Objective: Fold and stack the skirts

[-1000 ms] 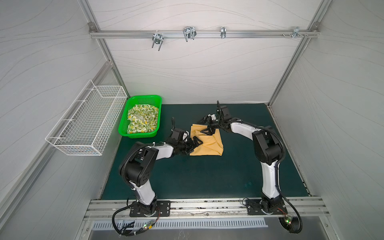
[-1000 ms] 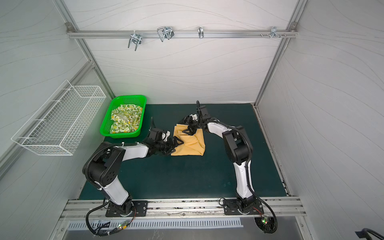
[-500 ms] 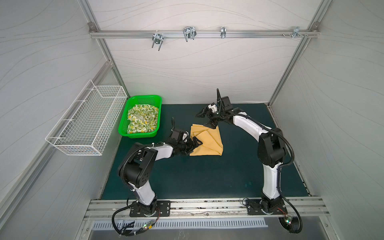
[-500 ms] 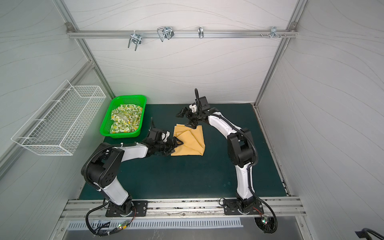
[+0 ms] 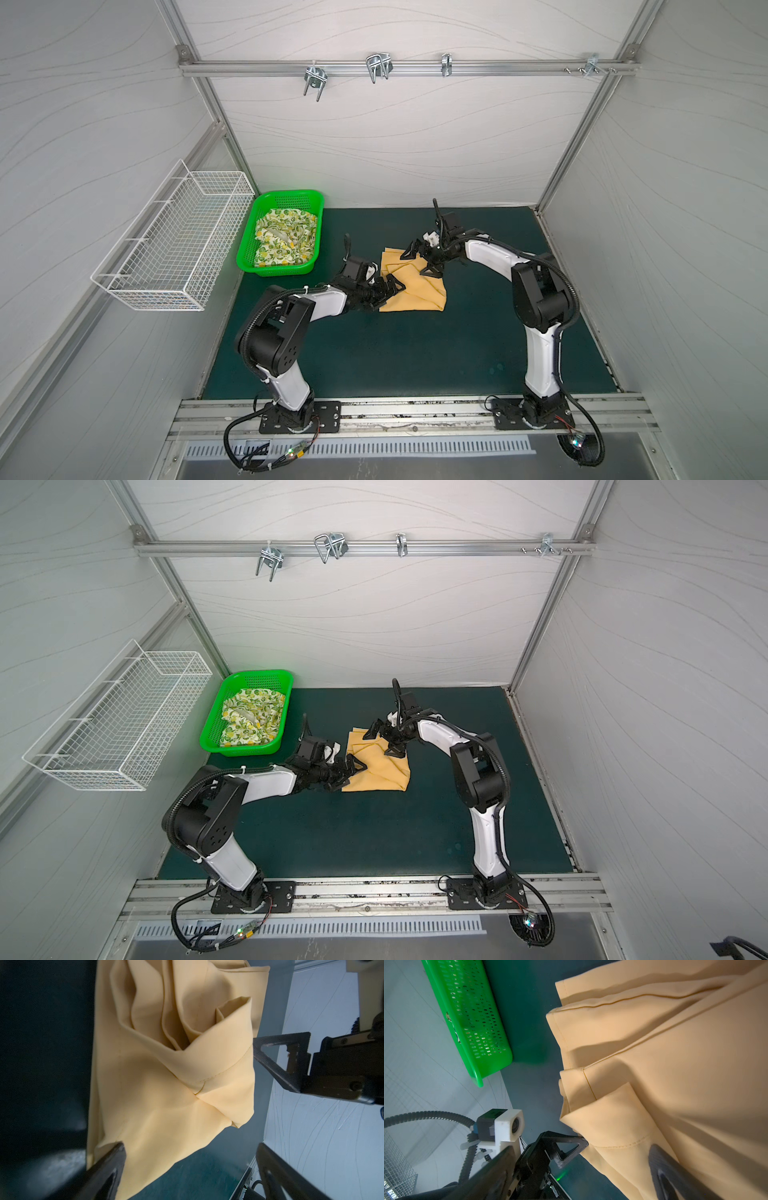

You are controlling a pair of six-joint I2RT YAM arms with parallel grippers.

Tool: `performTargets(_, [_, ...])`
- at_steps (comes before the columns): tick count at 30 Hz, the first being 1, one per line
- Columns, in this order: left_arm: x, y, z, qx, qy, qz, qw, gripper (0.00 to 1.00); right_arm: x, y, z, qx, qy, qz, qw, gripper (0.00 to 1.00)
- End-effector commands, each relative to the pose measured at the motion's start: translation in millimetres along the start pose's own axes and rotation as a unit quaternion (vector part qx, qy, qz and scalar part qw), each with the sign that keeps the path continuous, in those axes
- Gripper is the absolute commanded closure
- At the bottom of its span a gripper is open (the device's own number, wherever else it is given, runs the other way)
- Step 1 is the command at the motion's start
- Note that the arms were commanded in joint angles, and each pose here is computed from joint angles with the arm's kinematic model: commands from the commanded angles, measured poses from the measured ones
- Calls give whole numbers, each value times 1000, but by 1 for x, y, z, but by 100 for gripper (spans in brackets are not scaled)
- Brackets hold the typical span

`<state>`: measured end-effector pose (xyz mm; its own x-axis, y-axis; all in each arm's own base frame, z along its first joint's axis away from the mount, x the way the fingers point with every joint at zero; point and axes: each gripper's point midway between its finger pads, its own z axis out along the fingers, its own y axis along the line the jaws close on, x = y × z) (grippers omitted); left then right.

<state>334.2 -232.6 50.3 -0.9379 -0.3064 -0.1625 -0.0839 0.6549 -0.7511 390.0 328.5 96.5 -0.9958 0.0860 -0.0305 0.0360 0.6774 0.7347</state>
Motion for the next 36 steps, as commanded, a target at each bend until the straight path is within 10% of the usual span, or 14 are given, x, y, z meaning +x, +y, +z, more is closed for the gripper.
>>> performTargets(1, [18,36,5,-65,30,-34,997,1,10,3,9,-15,6,-4,1000,1])
performTargets(36, [17,37,8,-66,32,-36,997,2,17,5,14,-12,-10,-26,1000,1])
